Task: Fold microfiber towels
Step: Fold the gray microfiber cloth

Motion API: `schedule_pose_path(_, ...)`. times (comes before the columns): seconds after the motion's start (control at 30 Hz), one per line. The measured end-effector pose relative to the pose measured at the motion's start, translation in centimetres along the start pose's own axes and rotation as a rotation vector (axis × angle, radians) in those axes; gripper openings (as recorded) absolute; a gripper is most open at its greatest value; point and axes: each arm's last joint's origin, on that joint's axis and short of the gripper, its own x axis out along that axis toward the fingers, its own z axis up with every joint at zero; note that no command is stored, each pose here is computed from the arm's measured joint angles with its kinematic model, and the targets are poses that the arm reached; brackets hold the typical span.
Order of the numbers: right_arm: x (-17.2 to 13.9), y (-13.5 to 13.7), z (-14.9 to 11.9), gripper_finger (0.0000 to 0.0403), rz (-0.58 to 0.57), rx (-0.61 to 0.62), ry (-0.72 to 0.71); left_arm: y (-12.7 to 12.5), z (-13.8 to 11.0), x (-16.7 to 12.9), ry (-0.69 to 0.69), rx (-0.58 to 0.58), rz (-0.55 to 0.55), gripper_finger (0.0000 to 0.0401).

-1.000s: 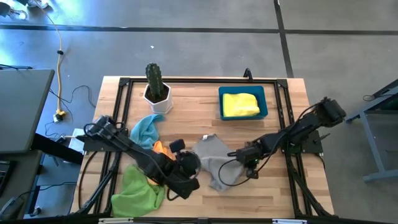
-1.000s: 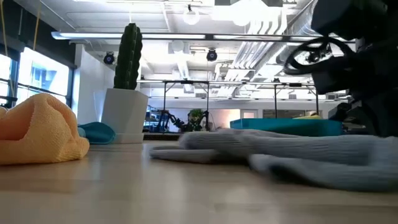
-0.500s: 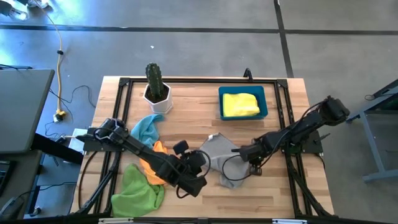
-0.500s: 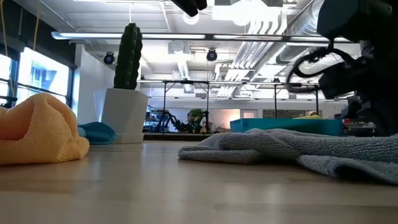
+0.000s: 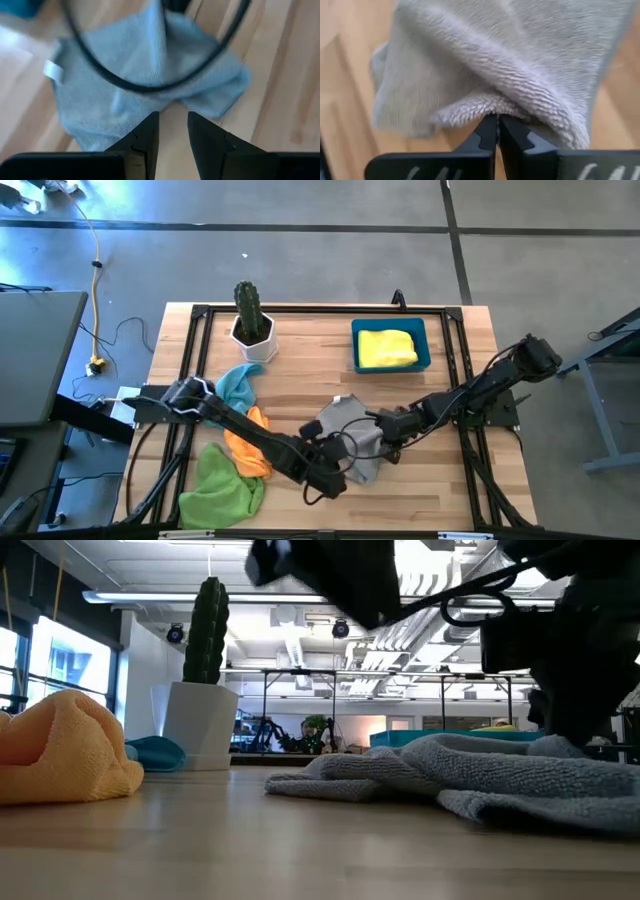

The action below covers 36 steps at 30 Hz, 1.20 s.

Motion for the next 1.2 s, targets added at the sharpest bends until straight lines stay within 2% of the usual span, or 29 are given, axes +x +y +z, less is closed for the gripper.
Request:
schedule_pose_path(0.23, 0.0, -0.6, 0.2, 0.0, -0.057, 0.049, -0.014, -1.2, -0.5, 3.2, 0.003, 0.015, -0.036, 0.0092)
schedule_pose_path(0.4, -0.1, -1.7, 0.4, 0.0, -0.148, 0.129, -0.01, -2.6, -1.0, 4.1, 0.002, 0.092, -0.131, 0.0092)
schedule_pose_path(0.57, -0.2, -2.5, 1.1, 0.0, -0.178, 0.225, -0.044, -3.9, -1.5, 5.5, -0.006, 0.159, -0.228, 0.0092)
schedule_pose_path(0.77, -0.2, -2.7, 1.6, 0.0, -0.166, 0.247, -0.068, -4.0, -1.5, 6.7, -0.057, 0.212, -0.196, 0.0092)
schedule_pose_path(1.0, -0.2, -2.6, 1.7, 0.0, -0.153, 0.237, -0.07, -3.9, -1.5, 9.2, -0.053, 0.233, -0.228, 0.0092)
schedule_pose_path(1.2, -0.2, -2.5, 1.7, 0.0, -0.138, 0.223, -0.065, -3.7, -2.1, 10.7, -0.034, 0.341, -0.202, 0.0092)
